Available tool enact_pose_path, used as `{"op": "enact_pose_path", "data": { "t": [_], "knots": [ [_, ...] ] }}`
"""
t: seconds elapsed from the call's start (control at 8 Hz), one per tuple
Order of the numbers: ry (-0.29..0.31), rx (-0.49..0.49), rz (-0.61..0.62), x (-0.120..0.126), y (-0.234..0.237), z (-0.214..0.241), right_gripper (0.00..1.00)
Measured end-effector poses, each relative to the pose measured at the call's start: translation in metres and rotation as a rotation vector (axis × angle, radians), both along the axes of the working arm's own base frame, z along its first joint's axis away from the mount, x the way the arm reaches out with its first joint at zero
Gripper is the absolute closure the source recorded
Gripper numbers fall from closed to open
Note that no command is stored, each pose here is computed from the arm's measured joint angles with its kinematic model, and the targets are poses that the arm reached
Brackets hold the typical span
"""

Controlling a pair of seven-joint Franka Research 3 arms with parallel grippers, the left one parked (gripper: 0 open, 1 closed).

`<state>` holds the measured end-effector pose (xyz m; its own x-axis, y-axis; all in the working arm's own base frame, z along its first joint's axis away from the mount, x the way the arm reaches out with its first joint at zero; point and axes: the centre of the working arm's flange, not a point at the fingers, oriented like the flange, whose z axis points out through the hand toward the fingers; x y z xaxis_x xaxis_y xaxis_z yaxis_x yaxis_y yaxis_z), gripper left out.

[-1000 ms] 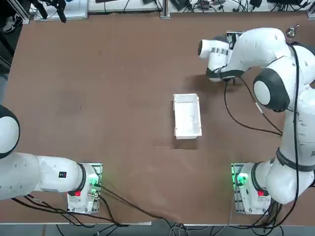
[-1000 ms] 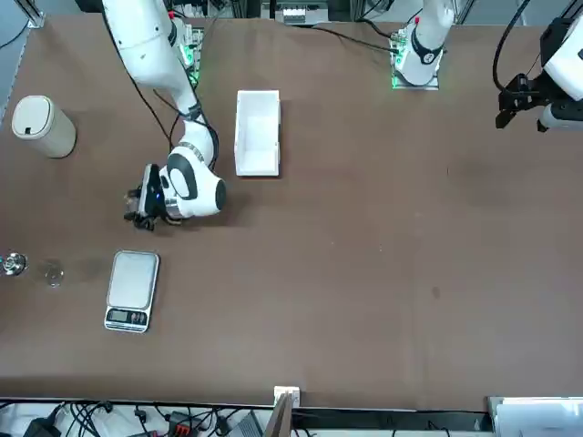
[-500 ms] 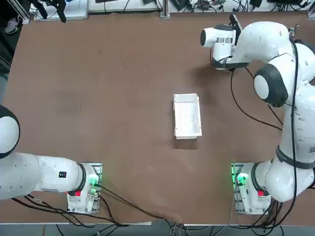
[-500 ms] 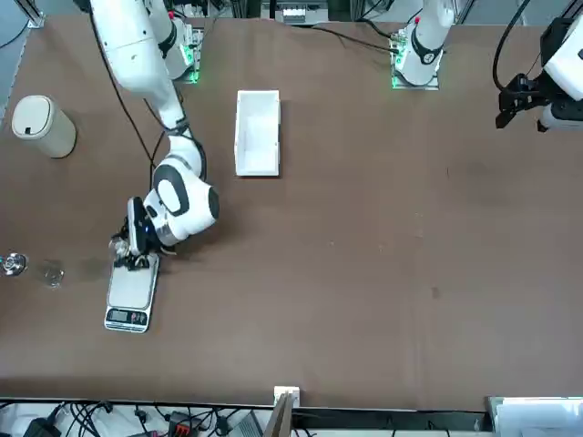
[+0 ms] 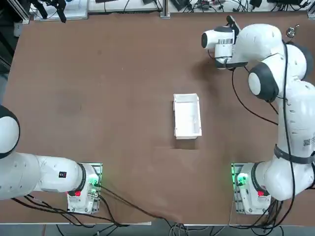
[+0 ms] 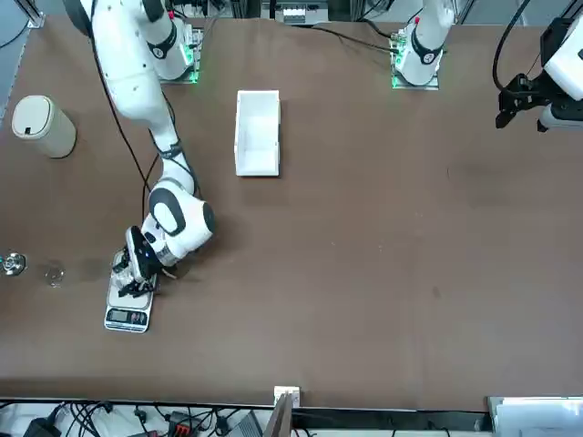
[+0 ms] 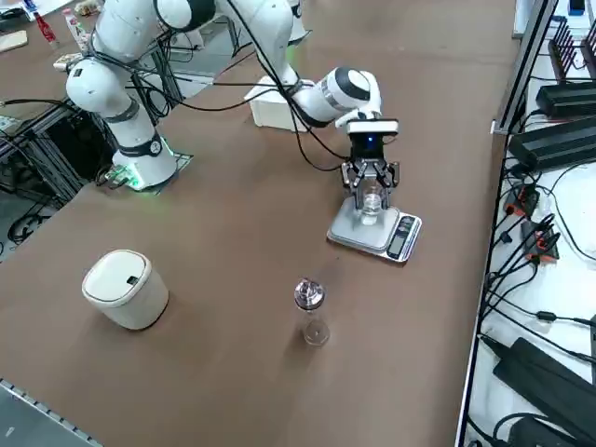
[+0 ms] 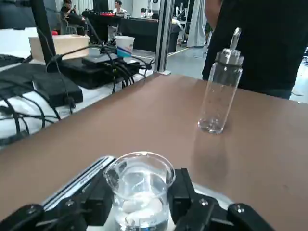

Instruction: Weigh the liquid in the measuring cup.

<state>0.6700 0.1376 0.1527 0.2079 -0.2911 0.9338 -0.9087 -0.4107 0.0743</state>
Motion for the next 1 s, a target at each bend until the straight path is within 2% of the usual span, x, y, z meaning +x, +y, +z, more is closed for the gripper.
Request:
{"op": "enact_pose_path", "data": {
  "t": [0.25, 0.38, 0.5, 0.62, 0.88, 1.0],
  "knots": [
    [0.003, -0.001, -0.007, 0.003, -0.005, -0.007, 0.37],
    [0.000, 0.000, -0.011, 0.004, -0.008, -0.006, 0.22],
    [-0.001, 0.002, -0.010, 0.005, -0.007, -0.006, 0.02],
    [0.017, 0.019, -0.018, 0.004, -0.002, -0.006, 0.00],
    [0.148, 0.099, -0.026, -0.005, 0.033, 0.000, 0.00],
    [0.215, 0.154, -0.011, -0.009, 0.060, 0.017, 0.00]
  ]
}}
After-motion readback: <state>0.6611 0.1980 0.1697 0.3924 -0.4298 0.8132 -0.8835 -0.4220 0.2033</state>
